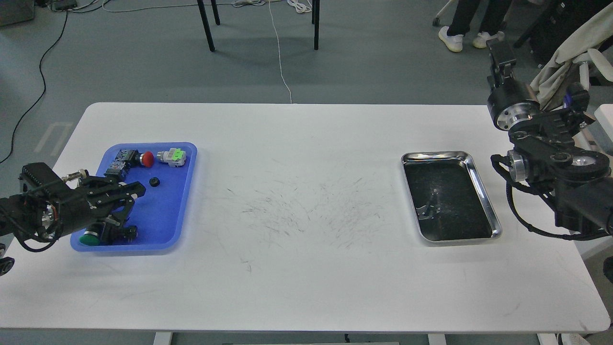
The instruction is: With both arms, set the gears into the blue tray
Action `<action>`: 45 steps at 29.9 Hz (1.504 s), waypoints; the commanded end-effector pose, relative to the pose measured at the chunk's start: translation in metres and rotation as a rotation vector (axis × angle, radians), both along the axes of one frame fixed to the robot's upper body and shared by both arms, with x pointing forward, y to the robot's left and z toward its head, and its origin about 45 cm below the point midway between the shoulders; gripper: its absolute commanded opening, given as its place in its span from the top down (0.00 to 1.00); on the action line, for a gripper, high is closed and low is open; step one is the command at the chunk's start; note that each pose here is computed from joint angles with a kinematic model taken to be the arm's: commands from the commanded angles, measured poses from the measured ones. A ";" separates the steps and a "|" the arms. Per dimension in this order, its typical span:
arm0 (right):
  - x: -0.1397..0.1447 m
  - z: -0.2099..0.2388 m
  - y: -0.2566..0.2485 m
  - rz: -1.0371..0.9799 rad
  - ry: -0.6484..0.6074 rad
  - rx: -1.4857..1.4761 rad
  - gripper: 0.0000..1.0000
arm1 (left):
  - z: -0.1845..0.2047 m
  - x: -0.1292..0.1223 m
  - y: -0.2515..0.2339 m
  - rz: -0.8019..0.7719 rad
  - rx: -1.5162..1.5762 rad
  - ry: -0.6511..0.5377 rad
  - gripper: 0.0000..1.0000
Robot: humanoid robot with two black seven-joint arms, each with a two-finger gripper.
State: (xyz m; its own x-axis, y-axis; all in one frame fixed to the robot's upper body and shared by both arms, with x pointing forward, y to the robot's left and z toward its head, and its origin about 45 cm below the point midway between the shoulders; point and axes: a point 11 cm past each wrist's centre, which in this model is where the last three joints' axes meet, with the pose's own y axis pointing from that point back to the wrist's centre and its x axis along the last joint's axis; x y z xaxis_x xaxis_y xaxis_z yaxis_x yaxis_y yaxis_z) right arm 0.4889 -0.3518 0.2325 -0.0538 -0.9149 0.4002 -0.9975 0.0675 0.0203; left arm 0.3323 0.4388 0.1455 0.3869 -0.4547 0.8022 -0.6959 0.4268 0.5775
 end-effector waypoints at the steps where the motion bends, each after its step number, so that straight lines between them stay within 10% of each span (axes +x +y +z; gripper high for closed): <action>1: 0.000 0.000 0.000 0.000 -0.001 0.001 0.05 | 0.002 0.002 0.008 -0.012 0.044 -0.004 0.89; 21: 0.000 0.000 -0.001 -0.001 -0.001 0.000 0.05 | -0.012 0.005 0.009 -0.084 0.148 0.012 0.84; 45: 0.000 0.000 -0.001 -0.001 0.000 -0.002 0.05 | -0.009 0.008 0.008 -0.067 0.127 0.000 0.46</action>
State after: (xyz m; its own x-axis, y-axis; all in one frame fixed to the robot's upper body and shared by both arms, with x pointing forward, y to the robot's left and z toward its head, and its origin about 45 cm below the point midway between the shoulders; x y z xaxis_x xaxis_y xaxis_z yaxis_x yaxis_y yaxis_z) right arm 0.4886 -0.3520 0.2321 -0.0535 -0.9146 0.4009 -0.9975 0.0673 0.0203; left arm 0.3379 0.4473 0.1348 0.3542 -0.5856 0.7291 -0.6605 0.3953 0.6384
